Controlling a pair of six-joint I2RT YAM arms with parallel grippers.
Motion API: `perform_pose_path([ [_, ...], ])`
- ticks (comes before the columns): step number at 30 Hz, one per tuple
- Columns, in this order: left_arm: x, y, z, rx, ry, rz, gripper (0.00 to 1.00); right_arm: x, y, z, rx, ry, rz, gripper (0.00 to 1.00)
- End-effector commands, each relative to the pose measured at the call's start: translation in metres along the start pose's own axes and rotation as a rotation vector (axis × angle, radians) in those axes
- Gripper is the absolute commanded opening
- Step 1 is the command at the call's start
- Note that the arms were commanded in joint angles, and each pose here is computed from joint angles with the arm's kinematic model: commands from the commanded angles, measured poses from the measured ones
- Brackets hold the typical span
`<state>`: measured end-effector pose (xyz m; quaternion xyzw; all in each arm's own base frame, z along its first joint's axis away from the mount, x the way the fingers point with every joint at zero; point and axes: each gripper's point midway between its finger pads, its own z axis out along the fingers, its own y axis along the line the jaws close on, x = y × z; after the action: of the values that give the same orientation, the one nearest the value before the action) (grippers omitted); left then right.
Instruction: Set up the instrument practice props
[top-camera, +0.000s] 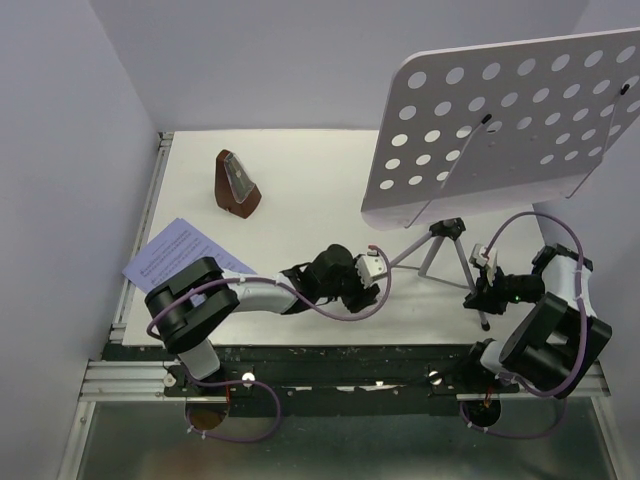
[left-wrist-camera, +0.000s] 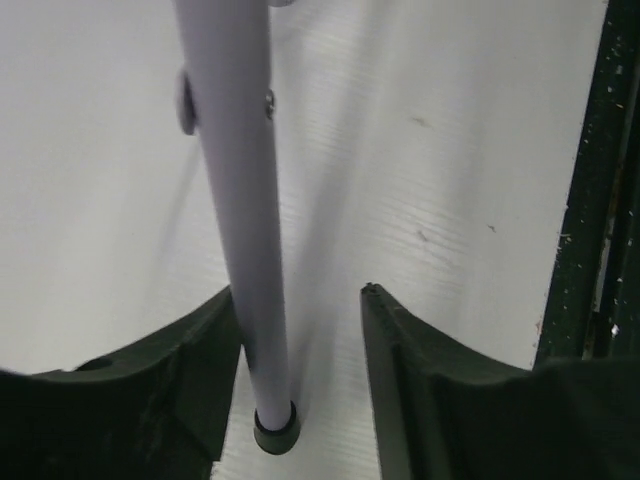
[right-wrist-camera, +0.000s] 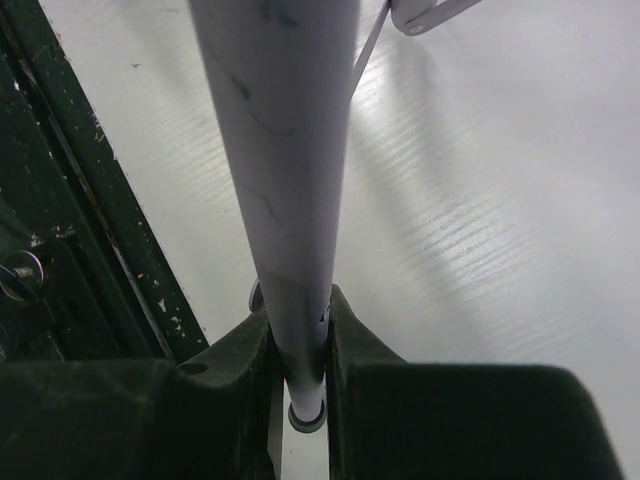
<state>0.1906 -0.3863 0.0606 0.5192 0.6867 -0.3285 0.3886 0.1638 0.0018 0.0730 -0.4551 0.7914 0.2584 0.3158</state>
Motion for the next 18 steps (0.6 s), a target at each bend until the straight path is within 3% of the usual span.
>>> perform_pose_path([
  [1, -0.019, 0.018, 0.003, -0.117, -0.068, -0.121, 0.37, 0.004, 0.004, 0.001, -0.006, 0.015, 0.011, 0.13],
  [5, -0.019, 0.023, 0.005, -0.138, -0.050, -0.142, 0.04, -0.001, -0.001, 0.001, 0.009, -0.010, 0.028, 0.00],
  [6, -0.019, 0.025, 0.005, -0.146, -0.043, -0.143, 0.00, -0.003, -0.004, 0.000, 0.018, -0.021, 0.031, 0.00],
  [18, -0.043, 0.111, 0.002, -0.255, -0.029, -0.204, 0.00, -0.031, -0.063, 0.002, 0.162, -0.058, 0.048, 0.00],
])
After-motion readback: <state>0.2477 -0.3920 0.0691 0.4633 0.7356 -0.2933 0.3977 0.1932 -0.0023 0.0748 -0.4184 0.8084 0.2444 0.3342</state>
